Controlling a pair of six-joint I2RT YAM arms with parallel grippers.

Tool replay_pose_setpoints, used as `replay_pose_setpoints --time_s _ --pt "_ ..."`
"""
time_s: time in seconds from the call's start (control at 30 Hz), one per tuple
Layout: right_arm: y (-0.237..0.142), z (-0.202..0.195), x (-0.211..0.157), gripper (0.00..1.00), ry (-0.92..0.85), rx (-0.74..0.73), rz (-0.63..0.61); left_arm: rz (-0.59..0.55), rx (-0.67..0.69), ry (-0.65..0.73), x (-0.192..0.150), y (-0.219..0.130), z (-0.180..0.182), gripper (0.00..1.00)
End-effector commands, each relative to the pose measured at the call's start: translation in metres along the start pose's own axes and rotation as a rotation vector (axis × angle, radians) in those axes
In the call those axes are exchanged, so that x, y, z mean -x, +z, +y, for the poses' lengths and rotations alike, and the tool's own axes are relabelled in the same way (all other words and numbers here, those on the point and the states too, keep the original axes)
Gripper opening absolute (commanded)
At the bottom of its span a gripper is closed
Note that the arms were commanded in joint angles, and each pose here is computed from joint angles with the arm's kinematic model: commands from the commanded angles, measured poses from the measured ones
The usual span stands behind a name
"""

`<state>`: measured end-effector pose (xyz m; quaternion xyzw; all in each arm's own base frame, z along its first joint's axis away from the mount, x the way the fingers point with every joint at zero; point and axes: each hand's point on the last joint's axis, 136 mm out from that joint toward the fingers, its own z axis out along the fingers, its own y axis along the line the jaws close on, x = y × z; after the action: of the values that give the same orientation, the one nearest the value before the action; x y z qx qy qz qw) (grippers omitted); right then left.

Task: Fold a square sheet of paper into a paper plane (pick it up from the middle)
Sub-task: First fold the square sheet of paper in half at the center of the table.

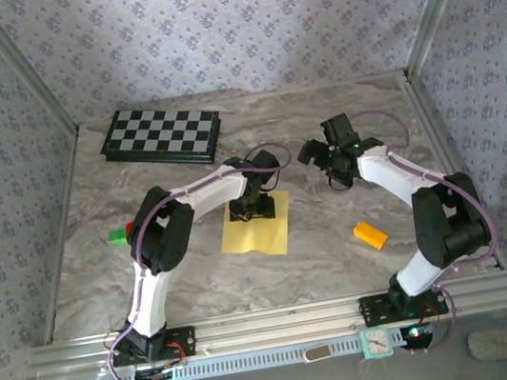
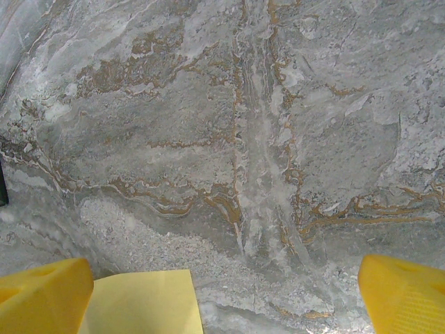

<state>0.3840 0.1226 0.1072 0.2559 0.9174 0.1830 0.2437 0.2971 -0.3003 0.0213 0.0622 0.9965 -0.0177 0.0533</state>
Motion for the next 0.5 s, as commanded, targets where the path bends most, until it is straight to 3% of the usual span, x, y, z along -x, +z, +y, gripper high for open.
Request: replay_pose_setpoints --time_s 0.0,0.23,0.47 --pt "-0.006 0.000 0.001 1.00 0.005 0.011 -0.011 -0.003 -0.023 -0.009 -0.004 -0.007 0.000 0.62" --pt "-0.011 0.013 0.005 0.99 -0.020 0.094 -0.021 -0.083 -0.322 -0.029 0.015 -0.069 -0.034 0.37" --pt "-0.018 0.037 0.002 0.97 -0.058 0.261 -0.023 -0.142 -0.660 -0.129 0.039 -0.100 -0.045 0.29"
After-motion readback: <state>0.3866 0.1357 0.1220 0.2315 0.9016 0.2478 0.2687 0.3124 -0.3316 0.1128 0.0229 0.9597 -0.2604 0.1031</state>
